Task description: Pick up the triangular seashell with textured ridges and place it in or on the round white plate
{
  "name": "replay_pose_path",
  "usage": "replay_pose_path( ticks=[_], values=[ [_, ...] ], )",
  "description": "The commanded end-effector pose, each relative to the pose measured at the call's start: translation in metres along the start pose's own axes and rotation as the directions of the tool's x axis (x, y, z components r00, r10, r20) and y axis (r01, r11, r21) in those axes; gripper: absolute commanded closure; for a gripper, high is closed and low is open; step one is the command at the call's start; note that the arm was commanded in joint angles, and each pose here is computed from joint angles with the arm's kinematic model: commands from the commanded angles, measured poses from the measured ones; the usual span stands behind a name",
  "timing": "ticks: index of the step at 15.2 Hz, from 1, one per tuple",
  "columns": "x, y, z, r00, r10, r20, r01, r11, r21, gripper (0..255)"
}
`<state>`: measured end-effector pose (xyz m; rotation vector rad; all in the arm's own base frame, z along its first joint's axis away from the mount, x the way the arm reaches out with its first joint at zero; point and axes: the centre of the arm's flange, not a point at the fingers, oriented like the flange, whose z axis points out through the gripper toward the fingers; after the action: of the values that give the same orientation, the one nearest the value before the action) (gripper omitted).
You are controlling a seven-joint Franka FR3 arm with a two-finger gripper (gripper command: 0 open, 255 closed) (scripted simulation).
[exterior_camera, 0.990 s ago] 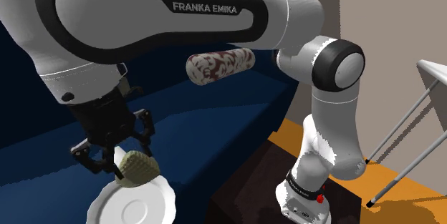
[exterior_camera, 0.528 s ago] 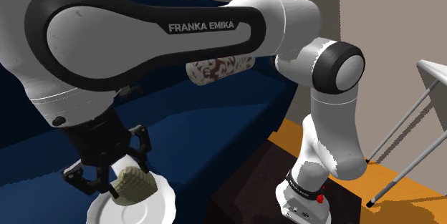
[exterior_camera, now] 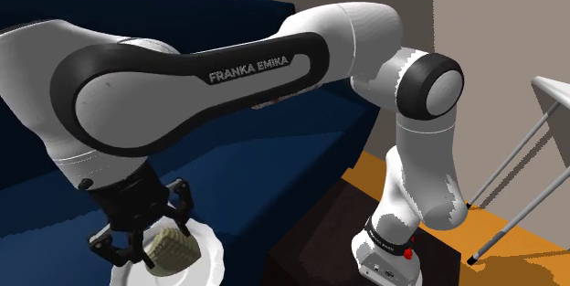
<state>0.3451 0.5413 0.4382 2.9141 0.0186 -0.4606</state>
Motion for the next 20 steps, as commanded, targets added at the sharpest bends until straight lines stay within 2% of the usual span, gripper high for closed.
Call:
replay_pose_path(
  ticks=[1, 6, 13, 14, 19, 20],
  values=[
    [0.003, -0.001, 0.01, 1.0, 0.0, 0.0, 0.0, 1.0, 0.001, 255],
    [0.01, -0.006, 0.032, 1.0, 0.0, 0.0, 0.0, 1.0, 0.001, 255],
    [0.01, -0.006, 0.032, 1.0, 0.0, 0.0, 0.0, 1.0, 0.001, 255],
    [0.01, -0.006, 0.032, 1.0, 0.0, 0.0, 0.0, 1.0, 0.001, 0],
    [0.01, -0.006, 0.032, 1.0, 0.0, 0.0, 0.0, 1.0, 0.001, 0],
    [0.01, -0.006, 0.019, 1.0, 0.0, 0.0, 0.0, 1.0, 0.001, 0]
  ],
)
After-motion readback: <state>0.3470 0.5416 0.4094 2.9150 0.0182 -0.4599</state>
